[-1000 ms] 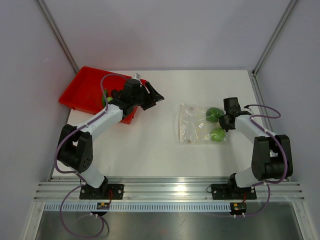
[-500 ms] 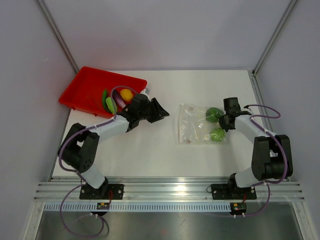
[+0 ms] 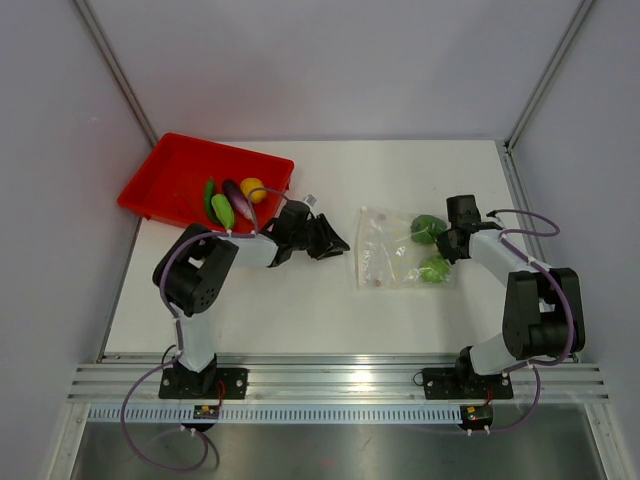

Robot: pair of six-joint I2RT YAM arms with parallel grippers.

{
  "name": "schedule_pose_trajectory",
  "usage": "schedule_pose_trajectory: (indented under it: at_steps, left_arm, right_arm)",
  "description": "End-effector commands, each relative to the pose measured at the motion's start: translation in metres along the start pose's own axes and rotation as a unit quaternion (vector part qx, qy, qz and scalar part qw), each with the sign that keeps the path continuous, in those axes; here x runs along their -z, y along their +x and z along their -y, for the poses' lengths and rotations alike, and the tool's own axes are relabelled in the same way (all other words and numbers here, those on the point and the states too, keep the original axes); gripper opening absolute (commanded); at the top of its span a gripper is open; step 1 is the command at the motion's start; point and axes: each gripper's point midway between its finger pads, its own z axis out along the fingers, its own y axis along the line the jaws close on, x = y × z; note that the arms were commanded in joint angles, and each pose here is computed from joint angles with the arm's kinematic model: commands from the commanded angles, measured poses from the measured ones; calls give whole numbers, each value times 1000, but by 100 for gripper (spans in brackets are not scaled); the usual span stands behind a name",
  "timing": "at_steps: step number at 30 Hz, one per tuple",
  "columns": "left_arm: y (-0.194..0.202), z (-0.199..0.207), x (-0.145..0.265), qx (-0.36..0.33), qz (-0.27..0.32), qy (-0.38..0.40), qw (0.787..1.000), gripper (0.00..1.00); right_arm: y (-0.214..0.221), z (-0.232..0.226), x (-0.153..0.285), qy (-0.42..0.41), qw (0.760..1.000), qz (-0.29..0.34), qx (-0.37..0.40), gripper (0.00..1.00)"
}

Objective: Open the zip-top bag and remove the fake food
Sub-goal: Place the fake vegetable in the bin, then adjust the zipper food storage bag at the center of the board.

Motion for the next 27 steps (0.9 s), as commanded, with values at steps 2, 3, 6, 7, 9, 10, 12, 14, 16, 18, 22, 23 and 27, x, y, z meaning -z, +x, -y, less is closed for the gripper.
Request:
schedule_pose_trajectory:
  at_steps: [2, 3, 6, 7, 9, 10, 12, 14, 16, 18, 22, 23, 27]
  left_arm:
    - [-8, 36, -5, -15, -5, 64, 998, 32]
    - [-7, 34, -7, -13, -8, 65, 998, 31]
    - [-5, 37, -9, -11, -17, 73, 997, 30]
    - [-4, 37, -10, -12, -21, 74, 997, 30]
    - [-4, 37, -12, -13, -25, 74, 997, 26]
    - [-3, 35, -14, -14, -27, 73, 997, 24]
    - [-1, 33, -15, -12, -32, 72, 997, 22]
    - [-1, 33, -17, -11, -33, 72, 997, 20]
    - [-1, 34, -17, -13, -34, 74, 997, 20]
    - [0, 32, -19, -12, -36, 72, 997, 19]
    - [6, 30, -25, -12, -48, 69, 996, 18]
    - [6, 33, -26, -14, -48, 72, 996, 19]
    - [13, 35, -33, -16, -62, 78, 995, 24]
  right_arm:
    - [-6, -20, 3, -30, 1000, 0, -3, 0]
    - [-6, -19, 4, -30, 1000, 0, -3, 0]
    - [-6, -20, 3, -32, 999, -1, -3, 0]
    - [-5, -20, 3, -33, 999, -2, -4, 0]
    - [-3, -21, 2, -34, 999, -8, -2, 0]
    - [-2, -21, 2, -34, 999, -10, -3, 0]
    - [-2, -20, 1, -34, 999, -10, -2, 0]
    - [-2, -20, 2, -35, 999, -8, -2, 0]
    - [-2, -19, 1, -38, 999, -6, -2, 0]
    - [-1, -22, 3, -48, 999, -7, -5, 0]
    - [-3, -27, 8, -65, 998, -6, 7, 0]
    - [-3, -27, 8, -65, 998, -5, 7, 0]
    - [-6, -32, 15, -87, 996, 2, 12, 0]
